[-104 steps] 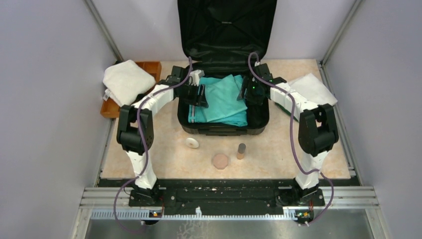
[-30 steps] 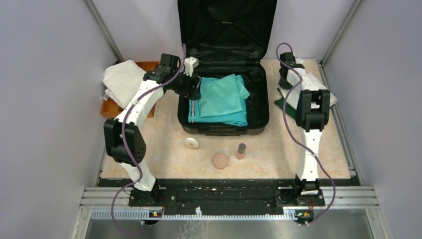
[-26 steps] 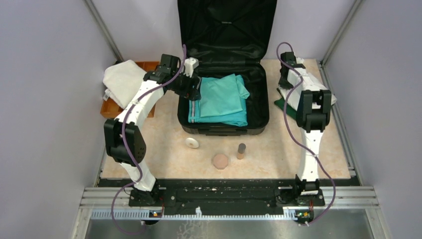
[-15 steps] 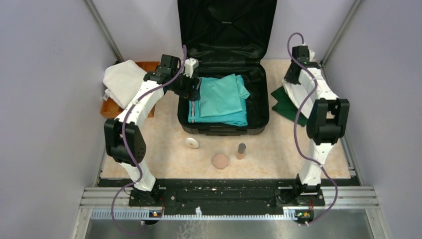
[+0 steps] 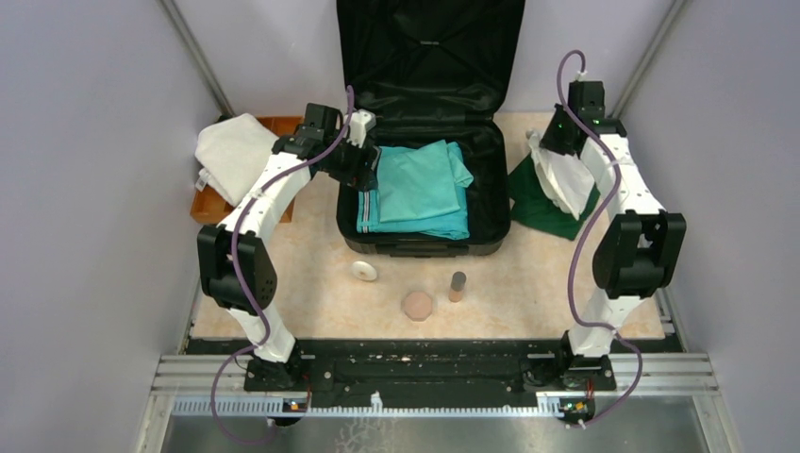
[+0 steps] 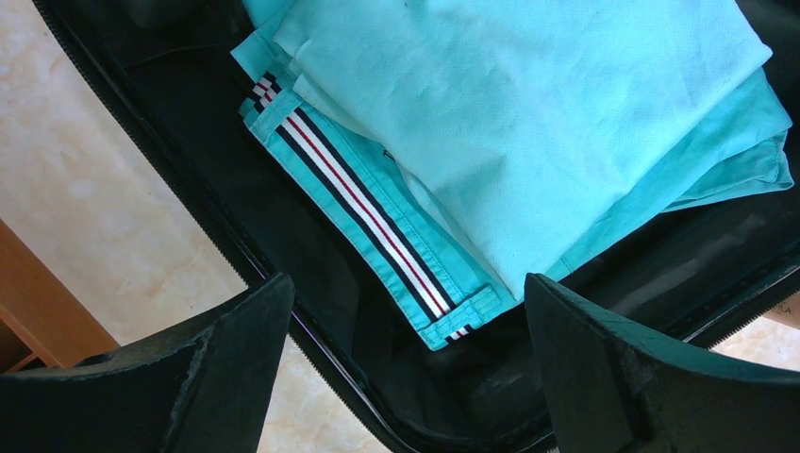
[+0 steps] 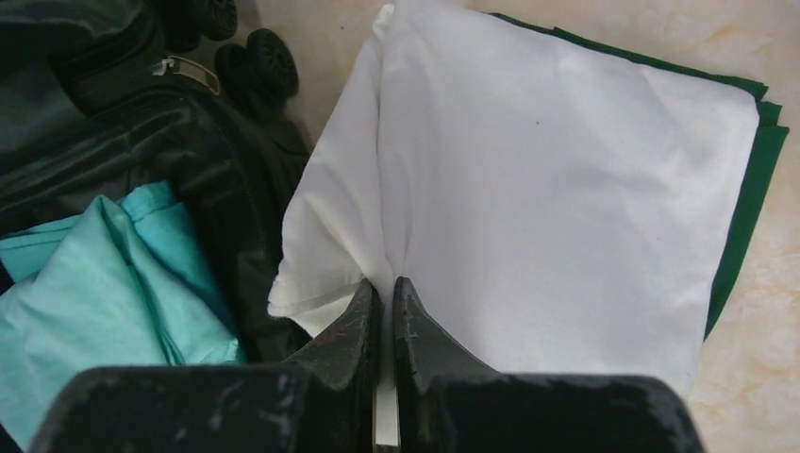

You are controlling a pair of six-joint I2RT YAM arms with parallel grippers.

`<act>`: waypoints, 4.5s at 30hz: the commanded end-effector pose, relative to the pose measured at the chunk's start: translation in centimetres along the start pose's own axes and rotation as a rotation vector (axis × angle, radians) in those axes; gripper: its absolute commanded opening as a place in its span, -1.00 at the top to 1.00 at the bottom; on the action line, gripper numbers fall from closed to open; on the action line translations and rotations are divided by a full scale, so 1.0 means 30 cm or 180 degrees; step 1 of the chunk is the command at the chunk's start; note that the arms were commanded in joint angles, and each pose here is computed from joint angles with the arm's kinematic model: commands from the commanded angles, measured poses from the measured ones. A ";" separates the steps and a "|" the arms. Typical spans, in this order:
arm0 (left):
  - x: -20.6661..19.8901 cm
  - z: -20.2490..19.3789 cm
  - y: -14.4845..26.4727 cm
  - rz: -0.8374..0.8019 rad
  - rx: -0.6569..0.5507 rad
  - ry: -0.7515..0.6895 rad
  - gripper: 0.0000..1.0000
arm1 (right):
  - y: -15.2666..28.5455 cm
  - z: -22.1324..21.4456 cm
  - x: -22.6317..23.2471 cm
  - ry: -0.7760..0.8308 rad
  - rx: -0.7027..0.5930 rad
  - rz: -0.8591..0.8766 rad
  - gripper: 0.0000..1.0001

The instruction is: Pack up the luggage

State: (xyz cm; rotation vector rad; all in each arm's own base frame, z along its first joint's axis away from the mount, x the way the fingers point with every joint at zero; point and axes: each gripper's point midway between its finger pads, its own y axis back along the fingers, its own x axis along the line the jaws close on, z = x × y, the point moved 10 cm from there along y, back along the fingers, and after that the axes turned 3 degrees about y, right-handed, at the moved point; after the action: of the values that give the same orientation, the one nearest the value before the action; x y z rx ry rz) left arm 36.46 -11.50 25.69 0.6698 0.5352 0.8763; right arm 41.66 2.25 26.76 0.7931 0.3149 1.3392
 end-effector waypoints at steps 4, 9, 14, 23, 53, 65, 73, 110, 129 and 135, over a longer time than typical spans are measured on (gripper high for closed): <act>-0.007 0.035 0.037 0.0064 -0.0166 -0.0044 -0.96 | 0.223 0.146 0.115 0.0182 -0.0510 0.0788 1.00; -0.004 0.042 0.036 0.0106 -0.0182 -0.0019 -0.96 | 0.297 0.134 0.264 0.0597 -0.0508 0.1223 1.00; -0.004 0.043 0.036 0.0106 -0.0177 0.0010 -0.96 | 0.350 0.088 0.422 0.0923 -0.0408 0.1793 1.00; -0.011 0.047 0.058 0.0116 -0.0216 0.0003 -0.96 | 0.410 0.046 0.622 0.1293 -0.0272 0.2371 1.00; 0.100 -0.007 0.097 -0.0112 -0.0347 0.0329 -0.97 | 0.149 -0.395 0.923 0.1426 0.0864 0.2548 -0.52; 0.081 0.017 -0.105 -0.0267 -0.0265 0.0285 -0.96 | 0.039 -0.174 0.505 0.0627 0.0368 0.1337 -0.59; 0.091 -0.055 -0.146 -0.0168 0.0006 0.0178 -0.79 | -0.114 -0.173 0.464 0.0568 0.0519 0.1335 -0.33; -0.111 -0.162 -0.060 -0.0797 0.0089 -0.0068 -0.14 | -0.317 -0.150 0.602 0.0739 0.0741 0.1926 0.33; -0.110 0.058 0.142 -0.0370 -0.0479 -0.0348 -0.96 | -0.080 0.035 -0.011 -0.0537 -0.0126 -0.0436 -0.97; -0.108 0.033 0.114 -0.0432 -0.0404 -0.0308 -0.97 | -0.278 -0.044 -0.062 -0.0567 0.0328 -0.0858 -0.97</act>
State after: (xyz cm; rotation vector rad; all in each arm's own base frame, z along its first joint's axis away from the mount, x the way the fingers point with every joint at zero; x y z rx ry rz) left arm 33.65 -12.99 28.97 0.5747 0.4449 0.7337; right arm 45.11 -0.98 24.61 0.8301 0.2229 1.0786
